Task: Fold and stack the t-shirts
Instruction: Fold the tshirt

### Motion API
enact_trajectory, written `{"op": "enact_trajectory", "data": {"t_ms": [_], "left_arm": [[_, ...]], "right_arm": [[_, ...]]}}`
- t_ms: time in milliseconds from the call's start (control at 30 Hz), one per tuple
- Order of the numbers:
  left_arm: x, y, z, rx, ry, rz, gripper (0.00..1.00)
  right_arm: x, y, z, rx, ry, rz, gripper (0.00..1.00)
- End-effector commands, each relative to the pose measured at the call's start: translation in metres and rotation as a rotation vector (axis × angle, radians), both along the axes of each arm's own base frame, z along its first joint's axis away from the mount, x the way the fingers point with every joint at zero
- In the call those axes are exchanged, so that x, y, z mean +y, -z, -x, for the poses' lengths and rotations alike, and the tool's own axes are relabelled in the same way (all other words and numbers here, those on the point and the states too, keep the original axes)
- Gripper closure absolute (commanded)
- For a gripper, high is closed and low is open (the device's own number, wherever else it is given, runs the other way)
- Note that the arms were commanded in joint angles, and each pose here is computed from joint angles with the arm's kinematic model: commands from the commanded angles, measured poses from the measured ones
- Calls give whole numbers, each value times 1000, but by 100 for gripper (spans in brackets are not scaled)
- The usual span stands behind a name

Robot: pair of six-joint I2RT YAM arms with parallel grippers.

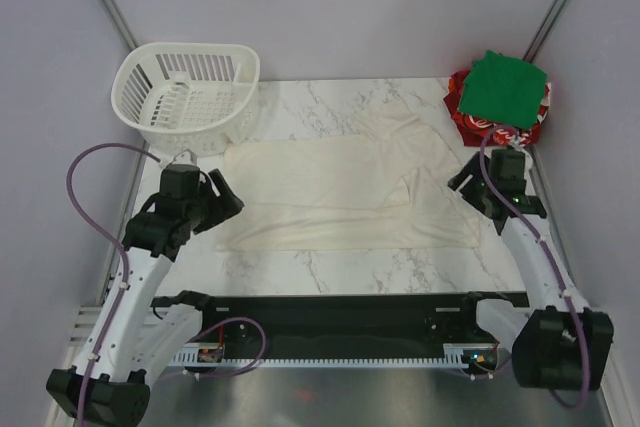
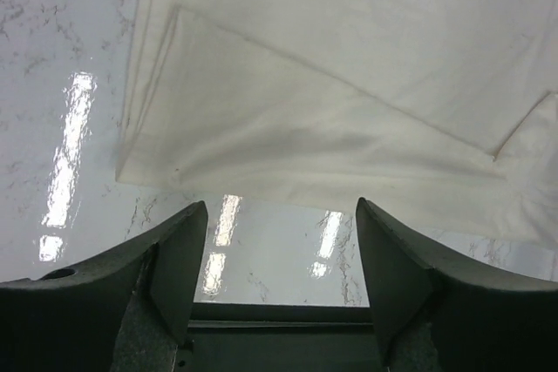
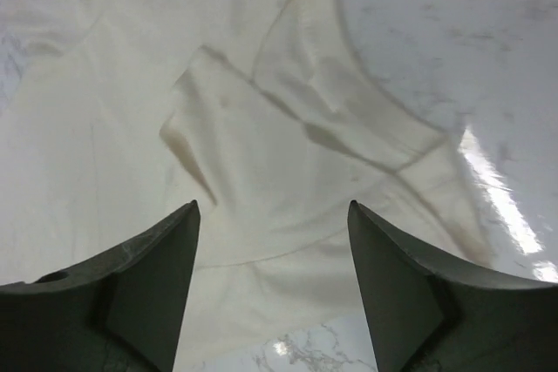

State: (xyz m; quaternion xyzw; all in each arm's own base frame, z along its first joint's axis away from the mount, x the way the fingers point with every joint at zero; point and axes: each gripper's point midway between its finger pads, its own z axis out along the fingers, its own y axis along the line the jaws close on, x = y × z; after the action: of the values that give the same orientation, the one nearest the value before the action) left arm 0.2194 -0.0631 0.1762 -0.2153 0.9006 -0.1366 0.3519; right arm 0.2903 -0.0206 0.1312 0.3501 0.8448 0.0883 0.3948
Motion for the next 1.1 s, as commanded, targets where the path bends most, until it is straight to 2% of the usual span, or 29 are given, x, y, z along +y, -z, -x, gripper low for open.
{"op": "enact_trajectory", "data": {"t_ms": [0,33,133,167,267,367,667,767,833,1067], "left_arm": [[-7,-12,-5,-41,172,-68,25],[-10,-16,-10,-66,202,-67,25],[-19,-24,-14,-148,289,-114,26],[-16,-23,-15,-166,271,-134,27],[10,-10,-11,-183,119,-189,27],[15,-24,-6,-261,115,-201,27],[17,-21,-5,-271,104,-203,28],[18,-21,-5,-271,102,-206,28],[18,-21,-4,-274,101,-207,28],[19,-22,-4,-279,95,-209,28]], "right_arm": [[68,-20,-38,-48,-256,11,26],[90,-24,-42,-49,-314,19,28],[111,-5,-52,-8,-352,-10,45],[114,-3,-57,-17,-354,-12,54],[124,23,-63,48,-383,-4,58],[131,53,-65,124,-403,0,59],[152,80,-64,173,-435,7,58],[149,85,-63,191,-424,31,57],[144,84,-60,203,-415,49,52],[132,73,-56,182,-394,100,49]]}}
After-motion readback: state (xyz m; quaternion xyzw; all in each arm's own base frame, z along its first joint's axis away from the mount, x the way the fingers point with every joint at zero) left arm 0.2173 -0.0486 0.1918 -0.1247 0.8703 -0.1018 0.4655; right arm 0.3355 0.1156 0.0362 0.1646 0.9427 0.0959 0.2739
